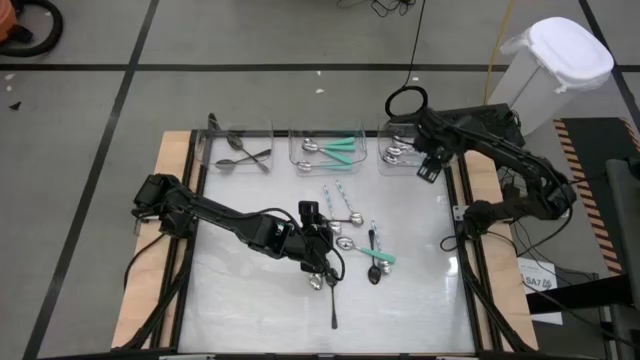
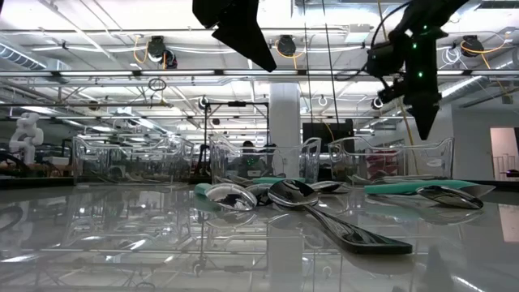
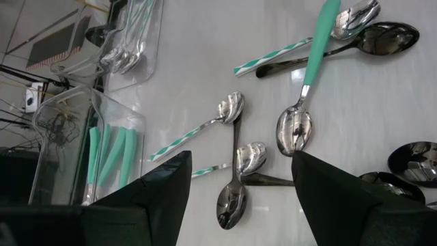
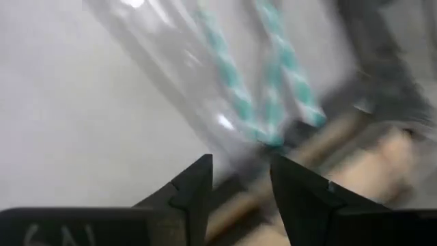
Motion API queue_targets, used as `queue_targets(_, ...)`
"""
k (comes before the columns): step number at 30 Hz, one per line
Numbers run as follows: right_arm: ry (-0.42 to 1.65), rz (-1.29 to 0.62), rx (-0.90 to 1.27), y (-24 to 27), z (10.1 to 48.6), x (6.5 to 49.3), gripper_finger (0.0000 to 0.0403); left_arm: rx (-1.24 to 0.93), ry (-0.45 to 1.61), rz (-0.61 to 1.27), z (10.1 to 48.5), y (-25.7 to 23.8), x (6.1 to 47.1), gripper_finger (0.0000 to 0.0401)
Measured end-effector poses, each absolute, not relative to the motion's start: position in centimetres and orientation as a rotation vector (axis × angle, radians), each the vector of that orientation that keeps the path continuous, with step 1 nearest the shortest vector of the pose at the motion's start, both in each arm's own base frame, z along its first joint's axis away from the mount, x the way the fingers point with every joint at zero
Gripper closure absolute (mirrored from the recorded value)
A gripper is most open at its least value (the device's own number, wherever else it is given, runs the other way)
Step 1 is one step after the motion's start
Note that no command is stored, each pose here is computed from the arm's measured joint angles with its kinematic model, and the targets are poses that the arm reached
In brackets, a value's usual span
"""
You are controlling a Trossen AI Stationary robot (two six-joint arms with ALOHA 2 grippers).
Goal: Sort silverware by color (type)
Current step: Put the green spoon into the center transparent bin
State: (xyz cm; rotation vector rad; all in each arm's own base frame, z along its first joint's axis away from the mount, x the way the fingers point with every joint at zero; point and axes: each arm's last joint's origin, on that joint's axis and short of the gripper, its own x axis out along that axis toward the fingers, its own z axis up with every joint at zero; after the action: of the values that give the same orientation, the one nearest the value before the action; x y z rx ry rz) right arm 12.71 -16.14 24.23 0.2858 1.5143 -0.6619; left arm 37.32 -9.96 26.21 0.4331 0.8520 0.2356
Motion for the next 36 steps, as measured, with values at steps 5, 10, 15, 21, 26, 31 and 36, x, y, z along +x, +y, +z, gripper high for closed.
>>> queue_targets(5,1.338,-0.594,0.287,-13.3,26.0,14.0,0.0262,0.433,0.852,0.236,26.2,-10.0,37.3,0.0149)
queue_targets(10,1.148,-0.507,0.219,-9.8,27.8,15.7,0.0262,0.432,0.852,0.236,26.2,-10.0,37.3,0.0149)
queue_targets(15,1.014,-0.408,0.184,-6.3,28.8,17.6,0.0262,0.413,0.835,0.202,26.3,-10.1,37.5,0.0149)
queue_targets(21,0.957,-0.39,0.067,-2.1,28.1,20.0,0.0262,0.388,0.833,0.194,26.3,-10.2,37.5,0.0148)
queue_targets(26,0.894,-0.282,0.023,1.1,25.4,20.9,0.0262,0.37,0.829,0.198,26.3,-10.4,37.5,0.0148)
queue_targets(31,0.857,-0.194,0.028,3.5,22.9,20.7,0.0262,0.356,0.839,0.157,25.3,-10.5,38.2,0.0148)
queue_targets(36,0.848,-0.154,0.055,5.2,20.9,19.9,0.0262,0.375,0.8,0.111,23.7,-10.4,39.9,0.0148)
